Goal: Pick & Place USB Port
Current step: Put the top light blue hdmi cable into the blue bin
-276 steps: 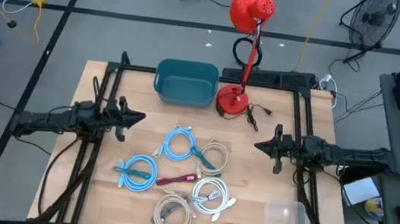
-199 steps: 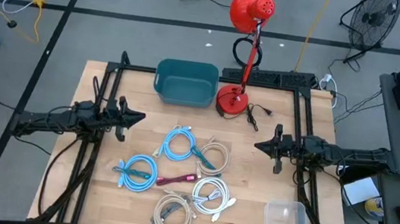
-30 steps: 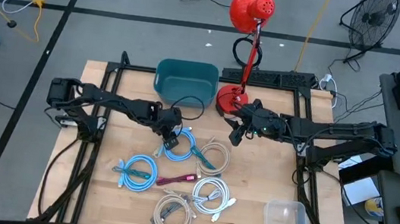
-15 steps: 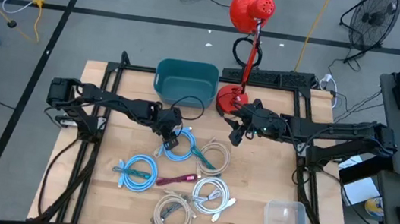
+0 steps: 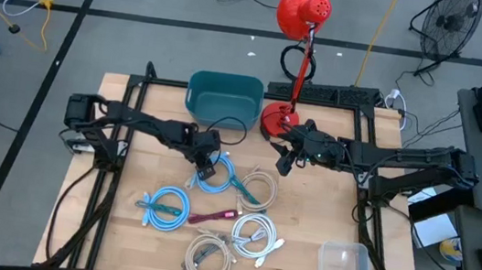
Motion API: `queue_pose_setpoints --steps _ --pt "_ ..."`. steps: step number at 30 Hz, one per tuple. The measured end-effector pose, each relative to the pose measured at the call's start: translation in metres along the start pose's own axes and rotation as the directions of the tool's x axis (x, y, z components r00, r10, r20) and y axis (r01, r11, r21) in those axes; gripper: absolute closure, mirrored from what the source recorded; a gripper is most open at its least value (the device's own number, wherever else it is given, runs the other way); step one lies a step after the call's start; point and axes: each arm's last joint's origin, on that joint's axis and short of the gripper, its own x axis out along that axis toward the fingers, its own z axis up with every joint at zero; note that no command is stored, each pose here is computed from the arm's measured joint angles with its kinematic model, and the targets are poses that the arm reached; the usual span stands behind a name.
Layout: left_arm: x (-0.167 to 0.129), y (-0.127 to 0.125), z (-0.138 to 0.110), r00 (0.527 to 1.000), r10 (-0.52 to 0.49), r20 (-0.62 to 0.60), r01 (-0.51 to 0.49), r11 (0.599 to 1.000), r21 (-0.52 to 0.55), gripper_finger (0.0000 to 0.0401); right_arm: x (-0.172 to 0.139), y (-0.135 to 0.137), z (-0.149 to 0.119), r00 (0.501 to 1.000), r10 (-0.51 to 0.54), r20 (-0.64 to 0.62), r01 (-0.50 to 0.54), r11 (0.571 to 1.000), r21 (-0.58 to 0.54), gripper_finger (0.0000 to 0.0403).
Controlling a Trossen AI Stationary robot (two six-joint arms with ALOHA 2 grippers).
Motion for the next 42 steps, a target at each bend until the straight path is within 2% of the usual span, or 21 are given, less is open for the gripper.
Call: queue_pose_setpoints --steps 3,10,12,20,29,37,42 --pt "0.001 0.002 0.000 1.000 0.003 -0.003 -0.003 1.000 -0.004 0.0245 0.000 0.000 0.000 1.000 0.000 0.001 0.000 1.000 0.000 0.0248" --pt "-0.009 0.001 0.001 1.000 -0.014 0.022 0.014 1.000 0.007 0.0340 0.000 0.000 0.000 1.000 0.000 0.000 0.000 1.000 -0.003 0.0248" --pt "-0.010 0.000 0.001 0.999 -0.018 0.032 0.018 1.000 0.009 0.0354 0.000 0.000 0.000 1.000 0.000 0.000 0.000 1.000 -0.003 0.0248" --pt "-0.010 -0.002 0.001 0.999 -0.042 0.023 0.042 0.999 0.010 0.0340 0.000 0.000 0.000 1.000 0.000 0.001 0.000 1.000 0.000 0.0248" --pt "-0.018 -0.007 0.006 0.999 -0.034 0.015 0.034 0.998 0.056 0.0362 0.000 0.000 0.000 1.000 0.001 0.004 -0.001 1.000 0.002 0.0248" --pt "-0.050 -0.044 0.027 0.990 0.056 0.127 -0.079 0.980 0.184 0.0348 0.000 0.000 0.000 1.000 0.001 0.005 -0.001 1.000 0.003 0.0248" --pt "-0.076 -0.059 0.036 0.957 0.209 0.200 -0.254 0.938 0.237 0.0362 0.000 0.000 0.000 1.000 0.001 0.004 -0.001 1.000 0.023 0.0248"
